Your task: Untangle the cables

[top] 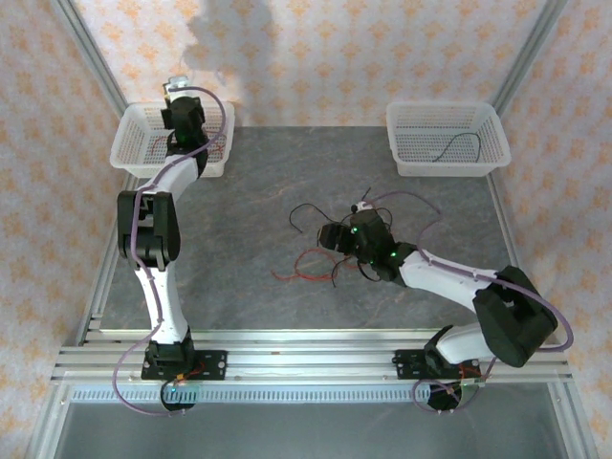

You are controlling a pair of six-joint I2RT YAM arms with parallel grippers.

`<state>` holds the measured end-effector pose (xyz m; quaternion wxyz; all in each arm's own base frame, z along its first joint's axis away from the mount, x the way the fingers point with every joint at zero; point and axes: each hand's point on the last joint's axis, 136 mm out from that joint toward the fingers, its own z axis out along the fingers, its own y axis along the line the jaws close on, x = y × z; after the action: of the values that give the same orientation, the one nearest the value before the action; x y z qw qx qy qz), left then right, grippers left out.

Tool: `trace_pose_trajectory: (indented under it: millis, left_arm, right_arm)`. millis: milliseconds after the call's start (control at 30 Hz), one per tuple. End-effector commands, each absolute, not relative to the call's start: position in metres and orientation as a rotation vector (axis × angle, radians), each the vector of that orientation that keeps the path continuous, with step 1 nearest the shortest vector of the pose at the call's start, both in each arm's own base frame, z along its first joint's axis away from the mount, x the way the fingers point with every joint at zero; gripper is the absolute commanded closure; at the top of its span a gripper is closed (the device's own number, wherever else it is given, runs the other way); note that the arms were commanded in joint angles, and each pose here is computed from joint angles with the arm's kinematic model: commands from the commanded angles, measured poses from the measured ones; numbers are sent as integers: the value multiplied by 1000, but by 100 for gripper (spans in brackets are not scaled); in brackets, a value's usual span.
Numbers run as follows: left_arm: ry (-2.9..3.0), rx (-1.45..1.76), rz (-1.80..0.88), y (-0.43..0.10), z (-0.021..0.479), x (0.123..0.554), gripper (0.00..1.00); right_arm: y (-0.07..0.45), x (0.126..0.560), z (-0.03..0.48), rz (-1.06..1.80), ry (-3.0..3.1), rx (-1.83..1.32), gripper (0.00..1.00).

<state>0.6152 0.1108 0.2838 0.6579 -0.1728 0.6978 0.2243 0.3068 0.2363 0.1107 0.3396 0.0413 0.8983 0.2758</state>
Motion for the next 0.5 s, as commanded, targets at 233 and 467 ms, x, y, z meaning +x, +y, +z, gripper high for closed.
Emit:
trace_pose_trajectory:
  millis: [233, 467]
  left_arm:
    - [1969, -553, 239, 123, 209, 647, 100]
    - [2055, -541, 161, 122, 183, 668, 90]
  right_arm:
    - [218, 300, 117, 554, 2453, 151, 23]
    - [204, 293, 121, 475, 2491, 179, 24]
